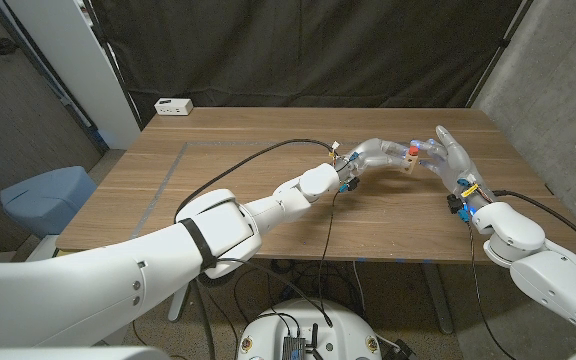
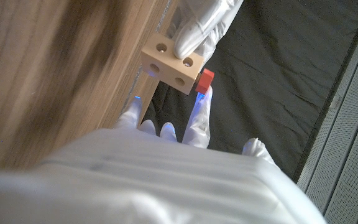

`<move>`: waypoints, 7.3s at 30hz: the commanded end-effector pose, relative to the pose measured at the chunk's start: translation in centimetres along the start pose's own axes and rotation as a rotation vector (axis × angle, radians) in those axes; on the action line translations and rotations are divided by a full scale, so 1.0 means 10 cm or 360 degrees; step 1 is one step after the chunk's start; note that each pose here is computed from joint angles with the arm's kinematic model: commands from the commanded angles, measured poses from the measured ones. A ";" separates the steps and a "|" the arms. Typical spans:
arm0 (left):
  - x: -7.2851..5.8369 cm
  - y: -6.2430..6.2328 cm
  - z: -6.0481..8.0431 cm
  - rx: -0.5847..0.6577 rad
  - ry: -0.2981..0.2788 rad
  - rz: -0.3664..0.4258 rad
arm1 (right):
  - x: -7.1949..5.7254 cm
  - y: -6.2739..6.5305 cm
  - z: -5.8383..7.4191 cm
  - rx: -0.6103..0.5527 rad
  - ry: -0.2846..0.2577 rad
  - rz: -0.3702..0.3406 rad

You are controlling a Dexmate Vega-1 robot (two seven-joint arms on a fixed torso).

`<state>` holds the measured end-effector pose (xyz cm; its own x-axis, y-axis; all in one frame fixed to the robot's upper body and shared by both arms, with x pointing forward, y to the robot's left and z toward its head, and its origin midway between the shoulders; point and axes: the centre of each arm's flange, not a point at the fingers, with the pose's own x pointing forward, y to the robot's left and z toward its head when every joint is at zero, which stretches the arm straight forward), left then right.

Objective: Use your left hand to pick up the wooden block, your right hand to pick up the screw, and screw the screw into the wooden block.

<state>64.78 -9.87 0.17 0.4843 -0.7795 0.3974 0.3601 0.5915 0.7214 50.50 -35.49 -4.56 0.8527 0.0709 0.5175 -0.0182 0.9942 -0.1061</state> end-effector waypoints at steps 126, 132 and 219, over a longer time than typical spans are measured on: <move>0.02 0.03 -0.02 0.0003 0.0031 -0.0017 | -0.12 -0.01 -0.05 0.0045 -0.0005 -0.0104; 0.01 0.03 0.00 0.0011 0.0012 -0.0018 | -0.09 0.00 -0.05 0.0046 -0.0009 -0.0086; -0.02 -0.05 0.05 0.0010 -0.0059 -0.0028 | -0.14 0.00 -0.04 0.0054 -0.0013 -0.0041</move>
<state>64.34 -10.00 0.08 0.4584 -0.7944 0.3985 0.3631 0.5767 0.7319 49.86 -35.54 -5.45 0.8490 0.0550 0.5255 -0.0208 0.9973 -0.0709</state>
